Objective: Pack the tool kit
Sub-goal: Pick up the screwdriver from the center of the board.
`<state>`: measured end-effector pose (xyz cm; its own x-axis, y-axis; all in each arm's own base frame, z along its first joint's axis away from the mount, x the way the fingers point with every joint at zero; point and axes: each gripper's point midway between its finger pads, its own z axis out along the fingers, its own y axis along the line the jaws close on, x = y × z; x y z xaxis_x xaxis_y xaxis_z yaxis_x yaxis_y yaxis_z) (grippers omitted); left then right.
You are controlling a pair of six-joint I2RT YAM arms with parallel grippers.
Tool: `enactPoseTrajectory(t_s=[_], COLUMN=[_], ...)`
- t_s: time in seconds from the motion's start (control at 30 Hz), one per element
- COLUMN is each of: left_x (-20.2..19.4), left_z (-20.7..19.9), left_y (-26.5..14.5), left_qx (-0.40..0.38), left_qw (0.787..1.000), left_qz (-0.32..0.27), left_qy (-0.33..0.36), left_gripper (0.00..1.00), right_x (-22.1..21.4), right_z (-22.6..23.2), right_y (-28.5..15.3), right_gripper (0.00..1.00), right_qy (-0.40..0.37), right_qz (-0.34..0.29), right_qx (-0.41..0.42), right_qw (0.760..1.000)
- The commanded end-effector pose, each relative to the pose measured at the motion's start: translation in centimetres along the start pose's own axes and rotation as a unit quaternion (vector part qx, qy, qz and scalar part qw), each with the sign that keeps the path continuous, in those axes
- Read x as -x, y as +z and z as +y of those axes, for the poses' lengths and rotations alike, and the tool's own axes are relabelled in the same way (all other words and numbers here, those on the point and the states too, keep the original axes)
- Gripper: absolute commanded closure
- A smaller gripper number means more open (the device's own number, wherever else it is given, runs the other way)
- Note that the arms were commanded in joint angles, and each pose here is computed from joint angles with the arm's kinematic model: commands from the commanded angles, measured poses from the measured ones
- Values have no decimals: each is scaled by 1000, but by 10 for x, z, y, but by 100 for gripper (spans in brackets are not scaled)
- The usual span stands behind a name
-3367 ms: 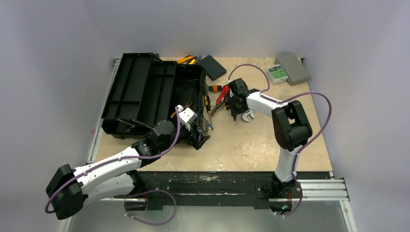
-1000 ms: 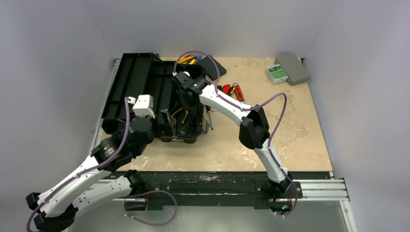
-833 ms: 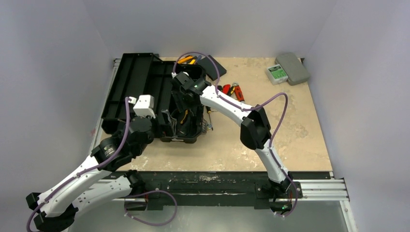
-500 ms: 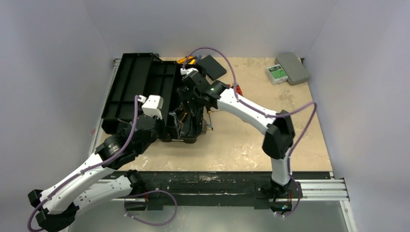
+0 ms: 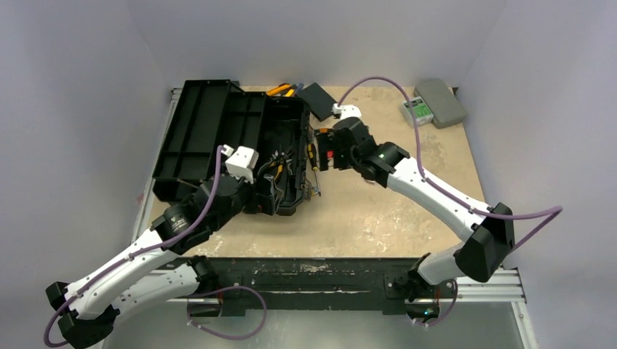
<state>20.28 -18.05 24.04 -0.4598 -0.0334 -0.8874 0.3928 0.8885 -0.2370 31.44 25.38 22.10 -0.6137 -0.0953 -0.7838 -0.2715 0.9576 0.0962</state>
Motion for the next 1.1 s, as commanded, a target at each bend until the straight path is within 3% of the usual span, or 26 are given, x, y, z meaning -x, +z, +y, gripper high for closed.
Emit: enactPoseTrajectory(t_s=[0.0, 0.27, 0.47, 0.63, 0.83, 1.07], left_x=[10, -3, -7, -7, -21, -27], left_z=[-8, -20, -20, -24, -14, -20], left_y=[2, 16, 23, 23, 34, 32], left_qx=[-18, -40, -48, -85, -76, -109], left_qw=[1000, 999, 999, 994, 992, 986], left_qz=[-14, 11, -3, -58, -80, -105], left_qy=[-2, 7, 14, 32, 57, 67], left_gripper=[0, 0, 2, 2, 5, 7], right_x=[-5, -34, -23, -9, -14, -39], right_z=[-49, -70, -81, -100, -120, -141], right_y=[10, 44, 70, 85, 109, 141], right_gripper=[10, 15, 19, 26, 33, 43], right_qy=[74, 97, 152, 284, 412, 475], right_qz=[-10, 29, 43, 19, -12, 16], right_qx=[-38, -84, -119, -183, -208, -242], right_qw=[996, 991, 980, 941, 887, 846])
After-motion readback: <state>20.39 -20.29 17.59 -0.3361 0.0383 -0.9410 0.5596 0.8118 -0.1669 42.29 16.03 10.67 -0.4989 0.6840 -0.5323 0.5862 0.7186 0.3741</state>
